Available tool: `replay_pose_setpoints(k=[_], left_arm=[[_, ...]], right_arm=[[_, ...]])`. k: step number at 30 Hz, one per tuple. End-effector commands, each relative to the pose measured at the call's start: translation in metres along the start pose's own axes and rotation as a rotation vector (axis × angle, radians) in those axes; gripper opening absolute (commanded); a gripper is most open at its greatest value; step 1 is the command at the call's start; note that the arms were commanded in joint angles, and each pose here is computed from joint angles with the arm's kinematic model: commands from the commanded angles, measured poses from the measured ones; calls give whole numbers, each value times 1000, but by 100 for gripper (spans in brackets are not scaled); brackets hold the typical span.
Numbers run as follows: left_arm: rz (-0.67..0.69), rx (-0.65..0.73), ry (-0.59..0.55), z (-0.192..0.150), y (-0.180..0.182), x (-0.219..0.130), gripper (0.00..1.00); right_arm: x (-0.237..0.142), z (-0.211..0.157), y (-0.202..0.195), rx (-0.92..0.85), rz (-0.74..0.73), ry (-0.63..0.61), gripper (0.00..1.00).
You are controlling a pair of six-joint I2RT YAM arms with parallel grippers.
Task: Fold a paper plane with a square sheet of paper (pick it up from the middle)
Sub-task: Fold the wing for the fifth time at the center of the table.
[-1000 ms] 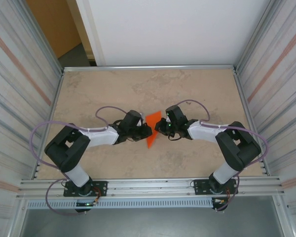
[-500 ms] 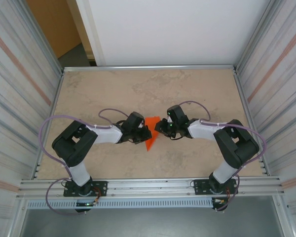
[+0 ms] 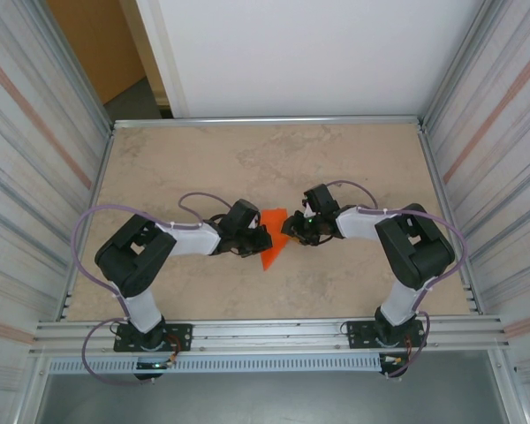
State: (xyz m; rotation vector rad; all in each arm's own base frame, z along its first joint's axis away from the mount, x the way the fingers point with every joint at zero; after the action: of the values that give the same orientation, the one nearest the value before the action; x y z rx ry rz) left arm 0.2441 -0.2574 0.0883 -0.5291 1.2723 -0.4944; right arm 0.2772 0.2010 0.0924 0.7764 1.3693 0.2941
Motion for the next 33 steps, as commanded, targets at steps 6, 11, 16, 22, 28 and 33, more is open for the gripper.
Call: replay_pose_setpoints(k=[6,11,16,22,28,33], left_arm=[[-48,29,55,-1,7,3,9],[-51,105,27,7,0,-10,12],[-38,233,-58,11,-18,-34,22],[35,457,-161,1,-34,-53,34],[127,631,-215,-8,-30,-54,42],[182,786,-233,-15,-33,-46,45]], right_arm=[[4,3,1,-12,20,30,16],[-5,3,5,1,31,-16,2],[-15,-3,15,29,34,-66,0],[-17,-12,19,129,32,-113,0],[-23,-13,19,230,35,-142,0],[-27,-15,22,272,43,-148,0]])
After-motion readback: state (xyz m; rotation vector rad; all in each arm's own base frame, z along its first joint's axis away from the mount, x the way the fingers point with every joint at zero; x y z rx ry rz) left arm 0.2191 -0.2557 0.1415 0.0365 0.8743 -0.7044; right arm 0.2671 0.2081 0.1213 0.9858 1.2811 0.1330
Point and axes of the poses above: each hand's point on the last joint's axis, 136 mm out from that joint toward the fingers, its own x axis out along the fingers, its own y axis along the line the jaws close on, z = x × y, the point moved 9 cm from there along -x, back along the fingers, and after that the axes turned 3 degrees about x, right-handed, at the moved point
